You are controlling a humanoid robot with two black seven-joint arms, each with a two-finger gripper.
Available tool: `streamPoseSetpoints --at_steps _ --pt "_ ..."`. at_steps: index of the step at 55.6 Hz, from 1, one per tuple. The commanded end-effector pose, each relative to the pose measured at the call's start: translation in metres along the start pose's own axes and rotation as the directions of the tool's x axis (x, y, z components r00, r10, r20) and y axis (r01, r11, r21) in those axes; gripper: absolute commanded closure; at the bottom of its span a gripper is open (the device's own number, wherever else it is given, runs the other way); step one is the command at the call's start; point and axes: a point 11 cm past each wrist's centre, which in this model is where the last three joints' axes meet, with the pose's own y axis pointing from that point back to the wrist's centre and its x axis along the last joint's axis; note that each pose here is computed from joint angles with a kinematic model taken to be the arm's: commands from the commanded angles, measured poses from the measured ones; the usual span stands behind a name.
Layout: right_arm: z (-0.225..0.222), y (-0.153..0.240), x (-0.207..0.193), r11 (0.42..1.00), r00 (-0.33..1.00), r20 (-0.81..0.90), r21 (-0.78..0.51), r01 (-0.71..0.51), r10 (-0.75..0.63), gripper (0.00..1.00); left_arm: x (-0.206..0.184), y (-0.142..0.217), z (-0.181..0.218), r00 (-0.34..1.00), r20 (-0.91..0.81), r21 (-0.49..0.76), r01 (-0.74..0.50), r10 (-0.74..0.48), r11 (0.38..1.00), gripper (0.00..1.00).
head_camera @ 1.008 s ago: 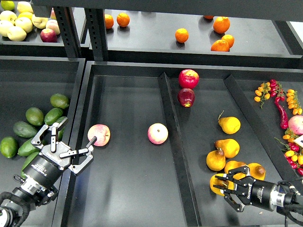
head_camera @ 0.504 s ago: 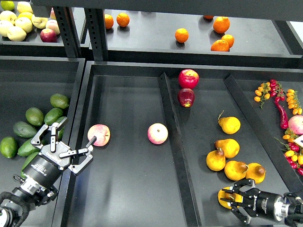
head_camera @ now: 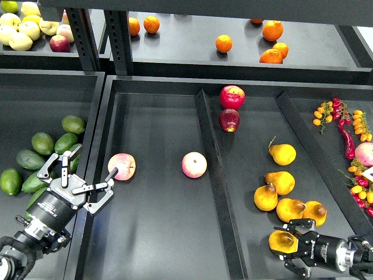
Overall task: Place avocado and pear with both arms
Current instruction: 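Open the right gripper to release the pear among the pears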
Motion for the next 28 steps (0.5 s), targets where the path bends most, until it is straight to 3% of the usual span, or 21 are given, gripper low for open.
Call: streamPoseSetpoints --at_steps 1,21,28 --pt "-0.003 0.001 -0.003 1.0 1.0 -0.006 0.007 0.009 -0.009 0.19 0.0 0.0 0.0 1.0 0.0 -0.001 0.0 0.0 1.0 0.0" --pt "-0.035 0.016 -0.027 0.992 0.995 -0.036 0.083 0.092 -0.09 0.08 0.0 0.0 0.0 1.0 0.0 0.0 0.0 0.0 1.0 0.0" --pt "-0.061 0.018 -0.045 0.971 0.987 -0.024 0.18 0.16 -0.158 0.05 0.0 0.0 0.0 1.0 0.0 0.0 0.0 0.0 1.0 0.0"
